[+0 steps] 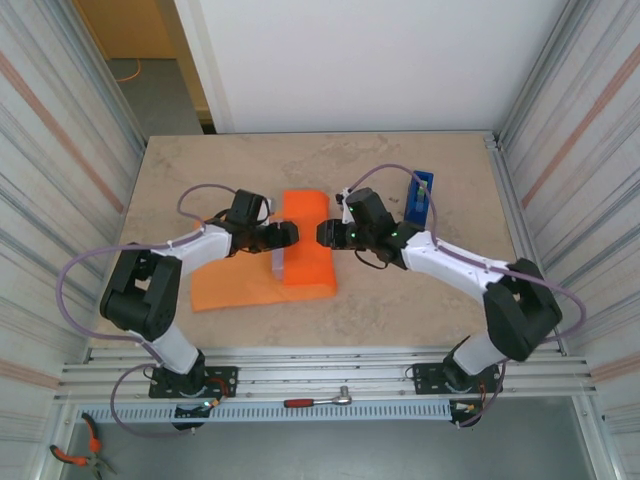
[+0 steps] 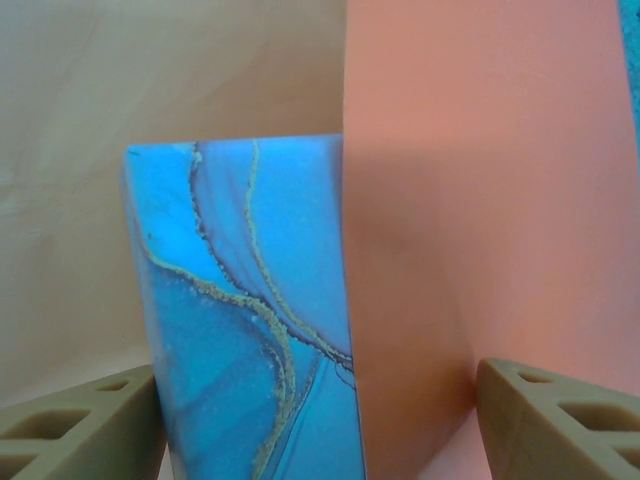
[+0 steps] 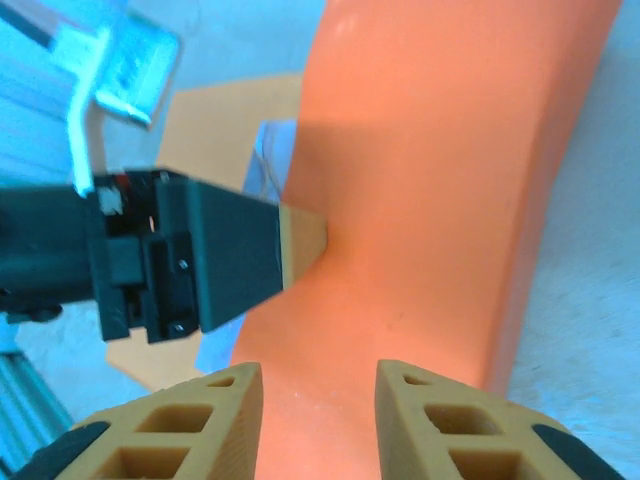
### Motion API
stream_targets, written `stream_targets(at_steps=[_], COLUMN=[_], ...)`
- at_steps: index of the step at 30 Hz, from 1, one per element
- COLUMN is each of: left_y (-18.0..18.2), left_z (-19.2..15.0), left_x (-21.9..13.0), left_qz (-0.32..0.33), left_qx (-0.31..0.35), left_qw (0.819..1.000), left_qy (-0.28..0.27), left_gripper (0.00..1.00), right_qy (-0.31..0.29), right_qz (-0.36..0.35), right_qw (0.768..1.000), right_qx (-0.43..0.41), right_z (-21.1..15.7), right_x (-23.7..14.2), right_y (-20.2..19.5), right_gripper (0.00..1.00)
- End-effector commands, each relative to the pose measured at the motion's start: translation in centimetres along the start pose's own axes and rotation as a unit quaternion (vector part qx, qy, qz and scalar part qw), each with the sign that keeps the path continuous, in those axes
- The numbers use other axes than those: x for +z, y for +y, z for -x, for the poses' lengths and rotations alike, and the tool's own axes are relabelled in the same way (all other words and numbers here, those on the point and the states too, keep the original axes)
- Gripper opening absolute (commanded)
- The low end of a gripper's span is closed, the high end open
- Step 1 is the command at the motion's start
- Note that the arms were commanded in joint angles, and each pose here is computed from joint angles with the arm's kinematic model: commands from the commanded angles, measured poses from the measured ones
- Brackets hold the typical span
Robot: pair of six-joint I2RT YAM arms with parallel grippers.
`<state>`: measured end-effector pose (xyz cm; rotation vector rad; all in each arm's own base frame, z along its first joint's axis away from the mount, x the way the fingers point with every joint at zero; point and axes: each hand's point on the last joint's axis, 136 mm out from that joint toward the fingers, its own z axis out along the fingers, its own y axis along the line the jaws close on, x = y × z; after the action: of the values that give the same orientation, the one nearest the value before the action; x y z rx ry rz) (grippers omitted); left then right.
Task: Wrap the gift box in paper
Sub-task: First fold the wrapping paper around the gift box.
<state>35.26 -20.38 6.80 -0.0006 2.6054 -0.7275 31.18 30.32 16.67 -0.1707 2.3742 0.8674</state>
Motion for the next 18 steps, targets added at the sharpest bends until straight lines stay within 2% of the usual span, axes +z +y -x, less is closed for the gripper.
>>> stream_targets(at_steps=[1,5,7,11,14,18], left_y=[0.2,0.1,0.1,0.2,0.2,0.1], left_z=[-2.6,-2.8,-3.0,-3.1,-3.2,-3.1], left_x=[0.0,-0.5,-0.8,-1.1,-0.9,-0.4], left_qz=[0.002,-0.001,-0.001,0.000,-0.004,-0.010], left_qx=[-0.003,-0.005,-0.006,-0.005,-0.007,-0.008], left_qw=[0.999,1.000,1.000,1.000,1.000,1.000], left_qy=[0.035,0.031,0.028,0.022,0.025,0.025], left_gripper=[0.75,0.74,0.71,0.65,0.57,0.53], right_qy=[-0.024,-0.042,-0.032,-0.005,-0.017,-0.010], right_qz=[-0.079,-0.107,-0.121,-0.066,-0.019,-0.019], right_qw=[0.996,0.993,0.992,0.998,0.999,0.999], right_qx=[-0.019,-0.002,0.016,0.020,0.034,0.042], right_z=[-0.4,0.0,-0.1,-1.0,-1.1,-1.0], right_x=[-1.5,-1.7,-1.5,-0.6,-0.6,-0.5], right_y=[-3.0,-4.3,-5.0,-4.4,-4.0,-4.4], right_gripper=[0.39,0.38,0.35,0.30,0.29,0.22])
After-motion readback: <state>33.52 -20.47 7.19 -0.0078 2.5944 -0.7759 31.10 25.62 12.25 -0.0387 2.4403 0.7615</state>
